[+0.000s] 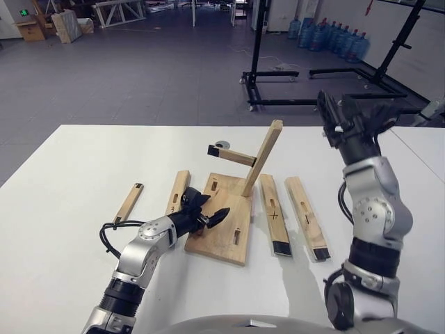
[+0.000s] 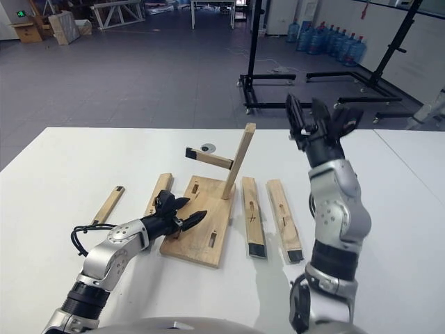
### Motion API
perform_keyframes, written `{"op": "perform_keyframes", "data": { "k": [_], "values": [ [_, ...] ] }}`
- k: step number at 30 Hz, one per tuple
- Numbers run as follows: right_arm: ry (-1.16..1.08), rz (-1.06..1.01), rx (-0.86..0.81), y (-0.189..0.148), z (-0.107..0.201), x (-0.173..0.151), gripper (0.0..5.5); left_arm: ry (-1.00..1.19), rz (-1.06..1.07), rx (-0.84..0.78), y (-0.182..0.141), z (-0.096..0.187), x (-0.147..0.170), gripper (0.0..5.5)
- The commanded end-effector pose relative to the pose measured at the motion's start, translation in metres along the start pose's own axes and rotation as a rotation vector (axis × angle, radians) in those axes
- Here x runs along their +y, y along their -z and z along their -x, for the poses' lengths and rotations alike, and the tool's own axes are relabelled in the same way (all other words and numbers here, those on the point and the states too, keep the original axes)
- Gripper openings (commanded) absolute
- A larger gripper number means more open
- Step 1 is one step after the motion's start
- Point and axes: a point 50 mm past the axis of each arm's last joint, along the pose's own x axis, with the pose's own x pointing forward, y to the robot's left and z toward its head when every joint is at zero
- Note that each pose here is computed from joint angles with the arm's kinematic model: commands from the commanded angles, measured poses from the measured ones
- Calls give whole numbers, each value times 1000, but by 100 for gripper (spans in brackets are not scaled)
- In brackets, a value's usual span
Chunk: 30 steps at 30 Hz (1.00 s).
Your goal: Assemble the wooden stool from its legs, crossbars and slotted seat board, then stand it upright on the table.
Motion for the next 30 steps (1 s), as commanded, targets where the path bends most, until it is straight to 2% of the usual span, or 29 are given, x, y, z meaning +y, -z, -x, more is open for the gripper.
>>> {"op": "perform_keyframes", "data": {
  "k": [1,4,12,19,24,30],
  "values": [
    [156,139,210,25,26,-12,366,-117,119,155,43,7,-3,429],
    [197,231,391,40,48,-10,366,-154,137,159,48,4,-7,429],
    [176,262,855,66,113,5,366,-236,169,99,43,-4,-18,429],
    [234,274,1007,76,132,-2,366,-254,143,-81,4,4,-19,429],
    [280,246,1090,89,140,-11,366,-234,126,-121,-11,5,-21,429],
    [293,196,1135,102,147,-16,264,-207,95,-224,-38,8,-25,429]
  ]
}}
